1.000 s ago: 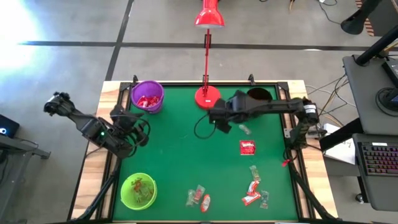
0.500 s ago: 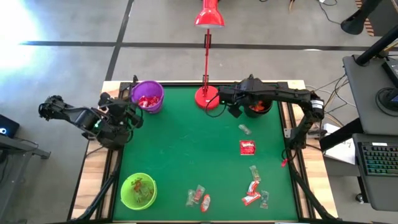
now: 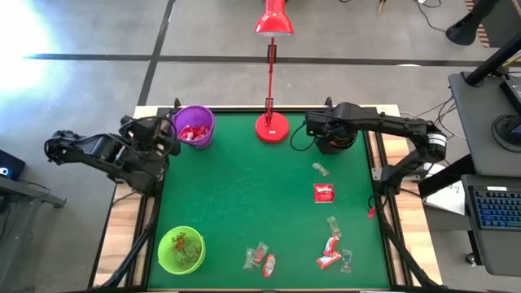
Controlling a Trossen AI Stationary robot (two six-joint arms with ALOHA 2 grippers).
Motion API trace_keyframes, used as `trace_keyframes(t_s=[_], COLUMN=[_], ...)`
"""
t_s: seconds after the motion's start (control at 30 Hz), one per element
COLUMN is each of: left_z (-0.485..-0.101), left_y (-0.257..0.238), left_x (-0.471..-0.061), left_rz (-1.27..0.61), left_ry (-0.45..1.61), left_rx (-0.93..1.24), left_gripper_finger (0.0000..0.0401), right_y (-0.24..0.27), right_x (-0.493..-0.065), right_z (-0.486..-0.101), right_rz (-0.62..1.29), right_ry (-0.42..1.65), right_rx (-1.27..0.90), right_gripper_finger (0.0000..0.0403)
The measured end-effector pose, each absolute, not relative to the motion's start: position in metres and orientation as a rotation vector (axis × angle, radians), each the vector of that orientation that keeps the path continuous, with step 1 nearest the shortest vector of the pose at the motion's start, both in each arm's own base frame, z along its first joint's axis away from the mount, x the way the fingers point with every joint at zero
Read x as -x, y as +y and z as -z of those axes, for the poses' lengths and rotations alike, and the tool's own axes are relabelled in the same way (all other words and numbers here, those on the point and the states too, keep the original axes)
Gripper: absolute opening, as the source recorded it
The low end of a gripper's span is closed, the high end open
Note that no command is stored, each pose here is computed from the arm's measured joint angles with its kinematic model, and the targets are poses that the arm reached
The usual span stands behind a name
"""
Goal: Sort candy
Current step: Put the orange chocolate into the black bucket, then put the green gummy into the light green bucket
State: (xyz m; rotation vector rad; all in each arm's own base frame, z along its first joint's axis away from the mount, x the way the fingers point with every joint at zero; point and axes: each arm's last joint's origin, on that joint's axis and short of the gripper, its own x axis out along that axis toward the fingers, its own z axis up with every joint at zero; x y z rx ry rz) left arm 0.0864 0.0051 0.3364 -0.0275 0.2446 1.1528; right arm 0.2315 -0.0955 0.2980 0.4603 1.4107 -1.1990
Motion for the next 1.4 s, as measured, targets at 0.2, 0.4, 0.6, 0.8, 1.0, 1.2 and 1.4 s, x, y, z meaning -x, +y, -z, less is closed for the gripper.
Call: trace_keyframes(t_s=[0.2, 0.4, 0.6, 0.8, 1.0, 1.2, 1.4], left_z=[-0.338, -0.338, -0.338, -0.338, -0.338, -0.337, -0.336], left_y=[0.007, 0.007, 0.007, 0.007, 0.007, 0.006, 0.005], left_x=[-0.080, -0.079, -0.079, -0.079, -0.080, -0.082, -0.085], left_rz=[-1.152, -1.152, -1.152, -1.151, -1.149, -1.125, -1.095], left_ry=[0.226, 0.224, 0.224, 0.224, 0.226, 0.257, 0.293], left_rx=[0.048, 0.051, 0.051, 0.051, 0.052, 0.050, 0.064], left_gripper_finger=[0.0123, 0.0123, 0.0123, 0.0123, 0.0123, 0.0123, 0.0123], right_y=[-0.101, -0.109, -0.116, -0.122, -0.124, -0.122, -0.099], right_x=[-0.219, -0.216, -0.216, -0.213, -0.212, -0.215, -0.226], right_z=[-0.294, -0.289, -0.287, -0.287, -0.287, -0.290, -0.300], right_rz=[1.262, 1.289, 1.299, 1.310, 1.297, 1.175, 1.037], right_ry=[1.394, 1.381, 1.363, 1.360, 1.373, 1.400, 1.376], right_rx=[-0.519, -0.554, -0.571, -0.593, -0.540, -0.641, -0.778], right_gripper_finger=[0.0012, 0.0013, 0.0016, 0.0051, 0.0094, 0.0115, 0.0124])
